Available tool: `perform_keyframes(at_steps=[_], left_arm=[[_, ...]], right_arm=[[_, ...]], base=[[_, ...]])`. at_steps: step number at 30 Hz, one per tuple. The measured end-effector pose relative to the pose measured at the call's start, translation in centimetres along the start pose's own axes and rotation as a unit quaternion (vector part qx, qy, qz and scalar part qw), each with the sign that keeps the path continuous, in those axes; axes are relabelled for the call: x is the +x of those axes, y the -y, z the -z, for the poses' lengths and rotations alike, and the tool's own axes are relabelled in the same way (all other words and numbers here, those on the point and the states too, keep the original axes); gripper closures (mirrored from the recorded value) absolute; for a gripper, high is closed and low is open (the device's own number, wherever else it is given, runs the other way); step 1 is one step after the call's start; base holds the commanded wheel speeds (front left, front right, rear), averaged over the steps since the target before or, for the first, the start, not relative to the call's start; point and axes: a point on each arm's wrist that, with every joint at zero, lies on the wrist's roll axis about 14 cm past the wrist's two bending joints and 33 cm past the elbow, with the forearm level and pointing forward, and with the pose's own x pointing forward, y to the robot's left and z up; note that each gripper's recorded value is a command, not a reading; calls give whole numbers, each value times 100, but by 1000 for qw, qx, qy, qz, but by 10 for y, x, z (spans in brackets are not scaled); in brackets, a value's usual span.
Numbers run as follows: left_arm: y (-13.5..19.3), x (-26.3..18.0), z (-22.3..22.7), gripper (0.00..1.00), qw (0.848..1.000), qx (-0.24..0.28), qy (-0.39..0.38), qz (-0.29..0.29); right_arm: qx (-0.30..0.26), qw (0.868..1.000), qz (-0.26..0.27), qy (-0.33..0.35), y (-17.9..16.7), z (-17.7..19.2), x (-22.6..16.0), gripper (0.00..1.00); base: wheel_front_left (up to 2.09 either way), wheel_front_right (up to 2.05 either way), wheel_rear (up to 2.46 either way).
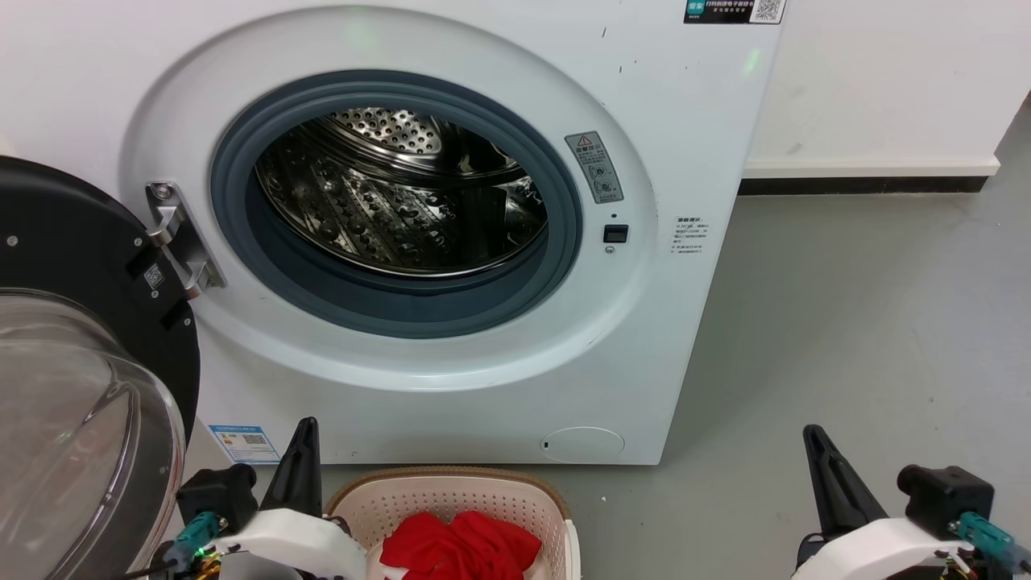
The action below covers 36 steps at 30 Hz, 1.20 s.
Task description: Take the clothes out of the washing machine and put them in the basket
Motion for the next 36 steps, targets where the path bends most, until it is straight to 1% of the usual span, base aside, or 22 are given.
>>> perform_keyframes(at_steps=[7, 17, 25, 36], left_arm=[[-5, 1, 3, 100, 998, -66, -12, -11], [-9, 3, 4, 100, 988, -152, -21, -22], [-11, 5, 5, 100, 976, -215, -25, -28], [-14, 7, 5, 100, 956, -290, -29, -33]], right_arm=[[68, 998, 8, 2, 4, 0, 2, 100], [155, 988, 16, 6, 10, -2, 7, 100], [218, 976, 19, 11, 13, -4, 10, 100], [296, 955, 23, 15, 17, -6, 15, 100]], base=[[0, 0, 0], [0, 0, 0], [0, 0, 0], [0, 0, 0]])
